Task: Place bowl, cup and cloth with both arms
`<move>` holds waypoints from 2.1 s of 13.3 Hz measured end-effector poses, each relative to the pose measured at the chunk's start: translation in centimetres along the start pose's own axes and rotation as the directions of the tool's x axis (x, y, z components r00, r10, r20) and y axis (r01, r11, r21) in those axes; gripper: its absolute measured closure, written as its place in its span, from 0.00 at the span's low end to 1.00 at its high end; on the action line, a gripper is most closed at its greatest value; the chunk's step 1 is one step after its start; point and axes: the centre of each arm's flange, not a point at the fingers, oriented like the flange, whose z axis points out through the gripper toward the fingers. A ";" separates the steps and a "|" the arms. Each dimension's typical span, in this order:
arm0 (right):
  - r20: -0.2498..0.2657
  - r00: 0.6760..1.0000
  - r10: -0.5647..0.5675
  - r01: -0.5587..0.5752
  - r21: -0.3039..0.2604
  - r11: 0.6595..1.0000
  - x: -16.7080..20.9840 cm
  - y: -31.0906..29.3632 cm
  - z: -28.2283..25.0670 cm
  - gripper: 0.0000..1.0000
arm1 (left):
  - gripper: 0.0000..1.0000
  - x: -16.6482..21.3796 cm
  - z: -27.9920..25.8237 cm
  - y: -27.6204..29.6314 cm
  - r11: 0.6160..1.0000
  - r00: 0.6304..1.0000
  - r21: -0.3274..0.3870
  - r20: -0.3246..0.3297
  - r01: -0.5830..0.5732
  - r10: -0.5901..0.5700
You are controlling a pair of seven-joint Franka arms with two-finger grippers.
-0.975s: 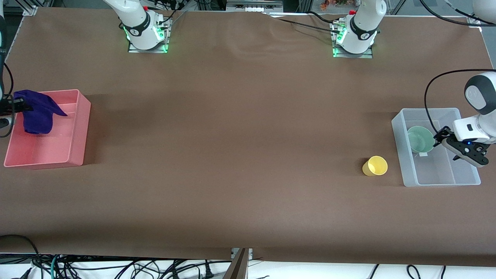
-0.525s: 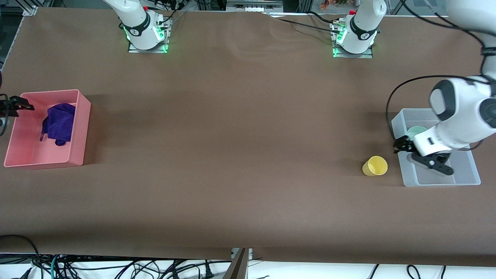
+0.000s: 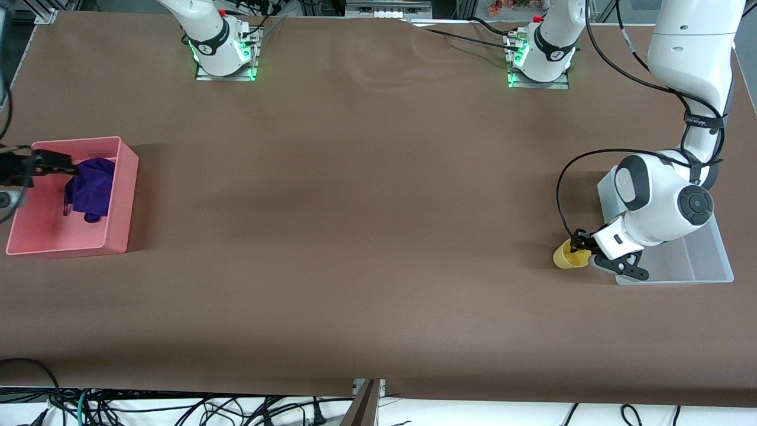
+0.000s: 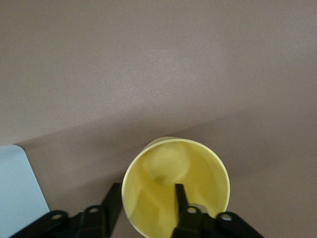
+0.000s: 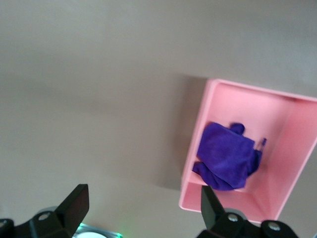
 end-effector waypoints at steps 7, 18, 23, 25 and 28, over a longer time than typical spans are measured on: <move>-0.177 0.984 -0.009 -0.004 -0.070 0.998 -3.0 -2.4 -8.0 0.00 | 0.97 1.3 -5.5 -1.0 0.987 0.994 0.112 0.025 -0.112 0.110; -0.071 0.989 0.128 -0.129 -0.016 0.992 -2.9 -5.2 -6.6 0.00 | 0.97 -10.7 -13.8 -15.6 0.962 0.949 0.045 0.181 -0.269 0.257; -0.071 0.989 0.127 -0.129 -0.016 0.992 -2.9 -5.2 -6.6 0.00 | 0.92 -12.2 -8.3 -14.8 0.959 0.949 0.056 0.170 -0.278 0.265; -0.071 0.989 0.127 -0.129 -0.016 0.992 -2.9 -5.2 -6.6 0.00 | 0.75 -11.8 -8.8 -14.6 0.958 0.951 0.066 0.161 -0.279 0.265; -0.071 0.989 0.127 -0.129 -0.016 0.992 -2.9 -5.2 -6.6 0.00 | 0.48 -10.5 -12.4 -13.7 0.967 0.969 0.099 0.102 -0.233 0.223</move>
